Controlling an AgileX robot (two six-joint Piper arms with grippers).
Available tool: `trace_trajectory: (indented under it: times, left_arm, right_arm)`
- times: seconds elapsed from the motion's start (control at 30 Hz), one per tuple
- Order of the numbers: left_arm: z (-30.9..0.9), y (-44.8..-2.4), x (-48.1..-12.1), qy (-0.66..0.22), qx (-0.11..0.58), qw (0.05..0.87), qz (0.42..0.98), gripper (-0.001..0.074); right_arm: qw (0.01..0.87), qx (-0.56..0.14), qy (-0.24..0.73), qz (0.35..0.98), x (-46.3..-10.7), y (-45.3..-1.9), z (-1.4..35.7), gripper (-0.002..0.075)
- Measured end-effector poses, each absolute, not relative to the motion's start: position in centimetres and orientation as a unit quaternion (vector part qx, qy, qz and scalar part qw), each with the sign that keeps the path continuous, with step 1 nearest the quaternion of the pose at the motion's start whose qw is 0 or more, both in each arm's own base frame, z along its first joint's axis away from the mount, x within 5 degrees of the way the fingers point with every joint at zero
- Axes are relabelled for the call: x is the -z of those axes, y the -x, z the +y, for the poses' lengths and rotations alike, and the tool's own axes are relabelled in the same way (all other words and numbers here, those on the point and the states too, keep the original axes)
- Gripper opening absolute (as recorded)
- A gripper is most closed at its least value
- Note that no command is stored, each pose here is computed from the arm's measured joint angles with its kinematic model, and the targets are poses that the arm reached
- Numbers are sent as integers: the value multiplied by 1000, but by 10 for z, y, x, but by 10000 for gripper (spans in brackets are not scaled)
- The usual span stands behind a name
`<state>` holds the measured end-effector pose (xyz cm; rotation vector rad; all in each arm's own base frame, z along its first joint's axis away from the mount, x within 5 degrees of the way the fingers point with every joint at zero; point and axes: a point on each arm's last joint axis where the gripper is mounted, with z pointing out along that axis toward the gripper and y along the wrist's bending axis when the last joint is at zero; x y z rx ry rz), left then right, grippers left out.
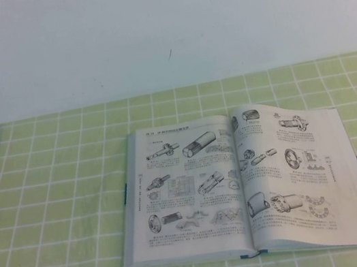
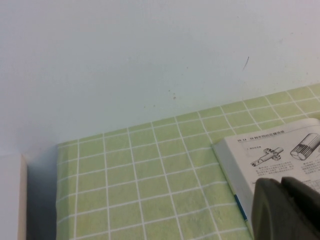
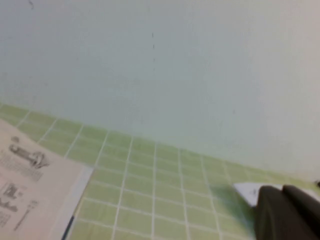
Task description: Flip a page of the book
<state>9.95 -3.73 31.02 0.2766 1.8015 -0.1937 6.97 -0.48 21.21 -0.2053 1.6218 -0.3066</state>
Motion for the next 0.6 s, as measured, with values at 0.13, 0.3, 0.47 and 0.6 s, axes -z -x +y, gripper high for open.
trace_trajectory:
  times: [0.13, 0.3, 0.47, 0.6]
  left_arm:
    - [-37, -99, -310, -120, 84, 609, 780, -4]
    - [-37, -100, -310, -119, 83, 608, 780, -4]
    - [-37, -100, -310, -119, 83, 608, 780, -4]
    - [-37, -100, -310, -120, 82, 608, 780, -4]
  right_arm:
    - [639, 91, 83, 759, -188, -65, -1, -2]
    - [560, 64, 56, 824, -166, -55, -1, -2]
    - [570, 92, 51, 815, -168, -52, -5, -2]
    - [572, 94, 48, 813, -169, -51, -6, -2]
